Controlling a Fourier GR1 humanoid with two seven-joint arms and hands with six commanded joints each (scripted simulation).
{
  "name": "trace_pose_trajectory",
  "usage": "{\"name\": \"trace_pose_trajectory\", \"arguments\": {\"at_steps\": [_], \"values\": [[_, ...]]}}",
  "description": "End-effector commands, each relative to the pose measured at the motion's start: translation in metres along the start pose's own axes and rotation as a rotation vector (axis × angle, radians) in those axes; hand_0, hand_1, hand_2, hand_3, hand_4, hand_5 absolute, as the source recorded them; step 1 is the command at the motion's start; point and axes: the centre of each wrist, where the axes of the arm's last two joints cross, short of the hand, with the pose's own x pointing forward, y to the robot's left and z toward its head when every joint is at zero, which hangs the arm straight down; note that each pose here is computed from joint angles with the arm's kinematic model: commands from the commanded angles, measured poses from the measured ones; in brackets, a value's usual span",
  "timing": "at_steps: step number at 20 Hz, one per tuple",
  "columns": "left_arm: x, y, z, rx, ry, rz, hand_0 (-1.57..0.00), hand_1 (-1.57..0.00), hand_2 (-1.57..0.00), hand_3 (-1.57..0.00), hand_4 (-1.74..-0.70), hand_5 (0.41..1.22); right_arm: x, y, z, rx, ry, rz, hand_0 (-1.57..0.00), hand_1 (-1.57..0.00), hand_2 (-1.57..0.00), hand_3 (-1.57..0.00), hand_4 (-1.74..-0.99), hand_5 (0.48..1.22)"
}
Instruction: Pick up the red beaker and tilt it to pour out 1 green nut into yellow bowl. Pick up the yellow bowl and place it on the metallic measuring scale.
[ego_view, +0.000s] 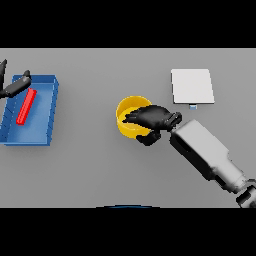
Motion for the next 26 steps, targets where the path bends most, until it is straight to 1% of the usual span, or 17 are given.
{"name": "trace_pose_trajectory", "arguments": {"at_steps": [1, 2, 3, 4, 5, 6, 7, 8, 9, 10, 14, 15, 17, 18, 20, 24, 26], "values": [[0.000, 0.000, 0.000, -0.003, -0.003, 0.000, 0.00, 0.00, 0.00, 0.00, -0.79, 0.722, 0.000, 0.000, -0.001, 0.003, -0.014, 0.014, -0.26, -0.24, -0.23, -0.25, -1.387, 0.900], [0.001, -0.001, 0.000, -0.004, -0.001, 0.000, 0.00, 0.00, 0.00, 0.00, -0.79, 0.723, 0.001, 0.001, 0.000, 0.009, -0.020, 0.013, -0.51, -0.44, -0.39, -0.36, -1.425, 0.964], [0.000, -0.003, 0.001, -0.004, -0.003, -0.002, 0.00, 0.00, 0.00, 0.00, -0.80, 0.725, 0.002, 0.001, 0.001, 0.020, -0.008, 0.008, -0.72, -0.66, -0.62, -0.47, -1.488, 1.016], [-0.003, 0.000, 0.000, 0.000, -0.003, -0.004, 0.00, 0.00, 0.00, 0.00, -0.80, 0.726, 0.002, 0.000, 0.001, 0.036, -0.014, 0.002, -0.89, -0.85, -0.81, -0.59, -1.534, 1.057], [-0.004, 0.000, 0.000, -0.005, 0.003, 0.001, 0.00, 0.00, 0.00, 0.00, -0.80, 0.727, 0.001, -0.002, 0.002, 0.057, -0.023, -0.003, -1.03, -0.99, -0.97, -0.69, -1.571, 1.090], [-0.003, -0.001, 0.003, -0.005, 0.001, -0.005, 0.00, 0.00, 0.00, 0.00, -0.80, 0.728, 0.003, -0.004, 0.003, 0.071, -0.015, -0.008, -1.14, -1.11, -1.09, -0.87, -1.604, 1.116], [-0.001, -0.001, 0.003, -0.004, 0.003, -0.008, 0.00, 0.00, 0.00, 0.00, -0.80, 0.727, 0.002, -0.004, 0.003, 0.075, -0.026, -0.004, -1.22, -1.20, -1.18, -0.93, -1.628, 1.137], [0.002, -0.002, 0.004, -0.002, 0.001, -0.005, 0.00, 0.00, 0.00, 0.00, -0.80, 0.727, 0.001, -0.004, 0.003, 0.078, -0.027, -0.009, -1.29, -1.27, -1.26, -1.02, -1.649, 1.154], [0.002, -0.002, 0.006, -0.004, -0.005, -0.005, 0.00, 0.00, 0.00, 0.00, -0.80, 0.726, 0.001, -0.004, 0.003, 0.075, -0.029, -0.009, -1.35, -1.33, -1.28, -1.09, -1.667, 1.167], [0.003, -0.003, 0.004, -0.010, -0.001, 0.002, 0.00, 0.00, 0.00, 0.00, -0.80, 0.725, 0.001, -0.004, 0.003, 0.071, -0.032, -0.012, -1.39, -1.38, -1.31, -1.14, -1.682, 1.178], [0.000, -0.004, 0.006, -0.004, 0.000, 0.002, 0.00, 0.00, 0.00, 0.00, -0.81, 0.725, 0.000, -0.007, 0.013, 0.063, -0.028, -0.010, -1.50, -1.49, -1.45, -1.18, -1.717, 1.203], [0.000, -0.005, 0.005, -0.004, -0.007, -0.006, 0.00, 0.00, 0.00, 0.00, -0.80, 0.725, 0.000, -0.010, 0.015, 0.055, -0.026, -0.006, -1.51, -1.51, -1.45, -1.19, -1.722, 1.207], [0.002, -0.005, 0.008, -0.004, -0.011, -0.009, 0.00, 0.00, 0.00, 0.00, -0.80, 0.724, -0.002, -0.023, 0.025, 0.034, -0.023, -0.011, -1.53, -1.53, -1.49, -1.19, -1.729, 1.212], [0.001, 0.001, 0.007, 0.001, -0.008, -0.009, 0.00, 0.00, 0.00, 0.00, -0.80, 0.723, -0.004, -0.025, 0.031, 0.030, -0.023, -0.011, -1.54, -1.54, -1.47, -1.27, -1.731, 1.214], [0.000, 0.002, 0.005, -0.001, -0.001, -0.010, 0.00, 0.00, 0.00, 0.00, -0.80, 0.721, -0.001, -0.042, 0.042, 0.015, -0.017, 0.007, -1.55, -1.55, -1.51, -1.38, -1.731, 1.216], [0.002, -0.002, 0.006, -0.004, -0.012, -0.003, 0.00, 0.00, 0.00, 0.00, -0.80, 0.722, 0.000, -0.068, 0.056, -0.035, 0.043, 0.028, -1.56, -1.56, -1.54, -1.31, -1.724, 1.219], [0.004, -0.002, 0.005, -0.002, -0.009, 0.001, 0.00, 0.00, 0.00, 0.00, -0.81, 0.723, -0.007, -0.071, 0.064, -0.040, 0.075, 0.019, -1.57, -1.57, -1.55, -1.26, -1.721, 1.219]]}}
